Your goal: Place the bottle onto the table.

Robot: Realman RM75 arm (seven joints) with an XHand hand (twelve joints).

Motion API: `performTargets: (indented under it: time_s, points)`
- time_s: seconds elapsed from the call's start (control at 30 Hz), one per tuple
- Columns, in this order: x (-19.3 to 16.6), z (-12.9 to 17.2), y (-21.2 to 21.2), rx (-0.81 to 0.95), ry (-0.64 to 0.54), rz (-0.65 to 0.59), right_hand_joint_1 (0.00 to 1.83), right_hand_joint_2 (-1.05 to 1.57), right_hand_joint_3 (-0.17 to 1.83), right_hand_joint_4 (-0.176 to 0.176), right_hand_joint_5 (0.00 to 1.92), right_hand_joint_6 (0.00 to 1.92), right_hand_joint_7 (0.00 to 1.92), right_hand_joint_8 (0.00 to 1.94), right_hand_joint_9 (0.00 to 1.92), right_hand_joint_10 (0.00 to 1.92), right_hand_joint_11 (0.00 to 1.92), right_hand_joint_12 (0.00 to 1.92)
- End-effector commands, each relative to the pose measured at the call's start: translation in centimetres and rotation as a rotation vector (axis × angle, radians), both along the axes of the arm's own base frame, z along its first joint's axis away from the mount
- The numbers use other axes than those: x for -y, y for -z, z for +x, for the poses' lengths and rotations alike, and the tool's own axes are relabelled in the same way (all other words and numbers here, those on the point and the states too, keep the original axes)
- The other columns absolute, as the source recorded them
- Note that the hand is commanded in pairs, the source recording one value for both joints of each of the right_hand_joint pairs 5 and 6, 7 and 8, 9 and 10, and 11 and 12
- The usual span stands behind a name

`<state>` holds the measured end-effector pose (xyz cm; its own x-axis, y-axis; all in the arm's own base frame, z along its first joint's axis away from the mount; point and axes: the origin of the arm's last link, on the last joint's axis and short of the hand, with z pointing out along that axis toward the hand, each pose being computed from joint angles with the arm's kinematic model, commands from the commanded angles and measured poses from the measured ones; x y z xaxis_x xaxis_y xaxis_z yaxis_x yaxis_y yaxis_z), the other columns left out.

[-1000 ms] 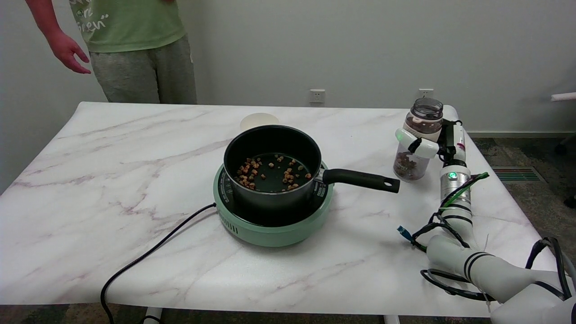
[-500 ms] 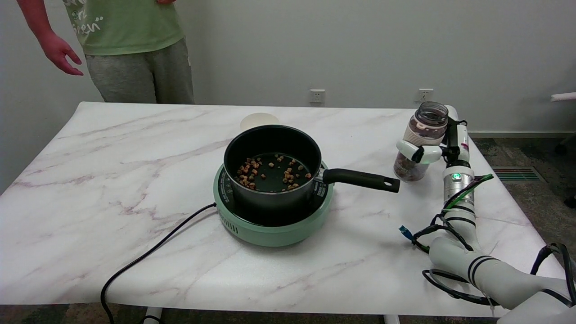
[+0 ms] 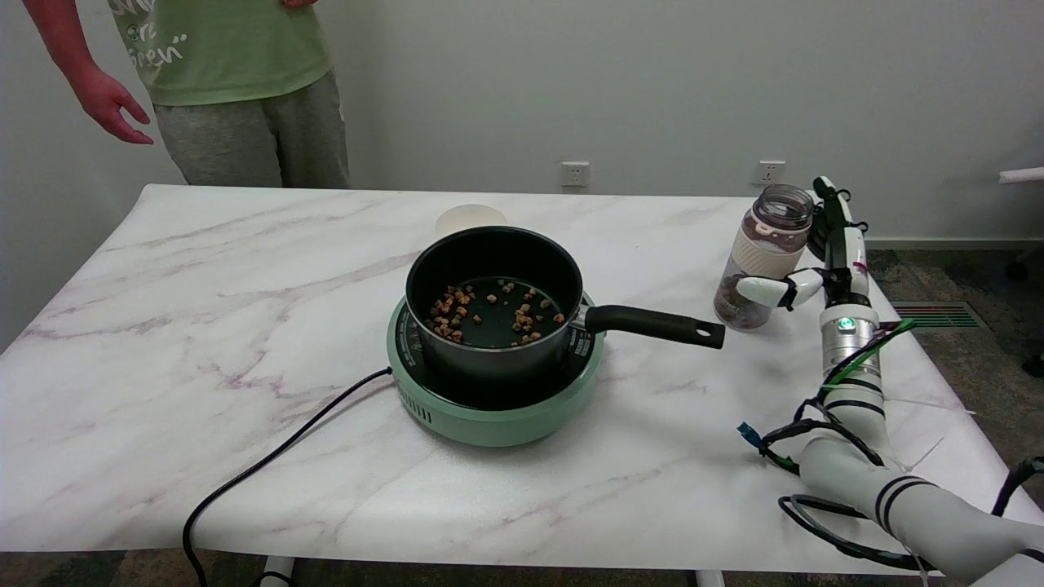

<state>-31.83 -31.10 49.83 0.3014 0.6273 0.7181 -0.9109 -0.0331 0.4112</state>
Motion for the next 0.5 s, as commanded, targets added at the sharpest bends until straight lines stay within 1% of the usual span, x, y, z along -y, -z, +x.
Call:
performTargets:
  time_s: [0.03,0.13,0.27,0.37,0.4,0.47,0.5]
  points:
    - [-4.5,0.2,-3.5,-0.023,0.042,-0.05,1.12,-0.69,0.73,0.0,0.15,0.15,0.46,0.46,0.5,0.5,0.63,0.63]
    - [-6.0,0.8,-4.8,-0.044,0.059,-0.072,1.15,-0.7,0.68,0.0,0.15,0.15,0.47,0.47,0.52,0.52,0.66,0.66]
    - [-7.4,1.5,-6.3,-0.064,0.085,-0.079,1.18,-0.7,0.66,0.0,0.15,0.15,0.48,0.48,0.54,0.54,0.68,0.68]
    - [-9.3,1.9,-7.7,-0.09,0.113,-0.099,1.21,-0.69,0.61,0.0,0.16,0.16,0.5,0.5,0.56,0.56,0.69,0.69]
    - [-10.0,2.3,-8.3,-0.095,0.113,-0.116,1.22,-0.69,0.61,0.0,0.17,0.17,0.5,0.5,0.56,0.56,0.69,0.69]
    - [-11.5,2.6,-9.3,-0.099,0.118,-0.151,1.22,-0.7,0.71,0.0,0.17,0.17,0.5,0.5,0.57,0.57,0.7,0.7]
    - [-12.5,2.9,-9.9,-0.106,0.116,-0.176,1.22,-0.7,0.72,0.0,0.18,0.18,0.51,0.51,0.57,0.57,0.7,0.7]
